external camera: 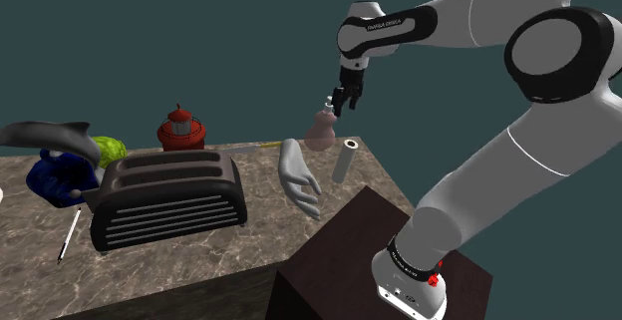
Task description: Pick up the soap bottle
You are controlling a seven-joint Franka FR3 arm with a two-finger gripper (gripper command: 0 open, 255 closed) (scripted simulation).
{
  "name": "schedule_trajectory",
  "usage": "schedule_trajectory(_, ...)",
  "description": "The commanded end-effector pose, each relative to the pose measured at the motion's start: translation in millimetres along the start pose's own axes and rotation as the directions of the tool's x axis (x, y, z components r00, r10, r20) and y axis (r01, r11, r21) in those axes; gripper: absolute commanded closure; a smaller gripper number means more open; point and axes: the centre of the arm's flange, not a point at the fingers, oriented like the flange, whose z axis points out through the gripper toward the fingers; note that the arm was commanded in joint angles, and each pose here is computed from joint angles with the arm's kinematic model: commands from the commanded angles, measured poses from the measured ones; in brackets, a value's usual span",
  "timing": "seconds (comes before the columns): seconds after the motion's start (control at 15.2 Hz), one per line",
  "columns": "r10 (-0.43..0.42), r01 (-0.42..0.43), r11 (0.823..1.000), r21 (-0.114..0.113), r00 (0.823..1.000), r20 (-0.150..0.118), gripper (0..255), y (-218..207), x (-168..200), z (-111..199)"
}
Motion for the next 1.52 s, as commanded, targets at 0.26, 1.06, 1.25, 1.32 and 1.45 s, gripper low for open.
schedule_trajectory(0.26,-0.018,0.017,1.0,-0.009,0.999,-0.036,0,54.8,47.9,17.9)
schedule_trajectory(1.06,-0.052,0.049,0.998,-0.027,0.993,-0.106,0,160.6,150.2,43.7)
schedule_trajectory(1.25,-0.054,0.052,0.998,-0.028,0.992,-0.111,0,168.4,159.6,55.8)
schedule_trajectory(1.32,-0.054,0.052,0.998,-0.028,0.992,-0.111,0,168.4,160.3,61.0)
schedule_trajectory(1.45,-0.054,0.052,0.998,-0.028,0.992,-0.111,0,168.2,161.7,71.5)
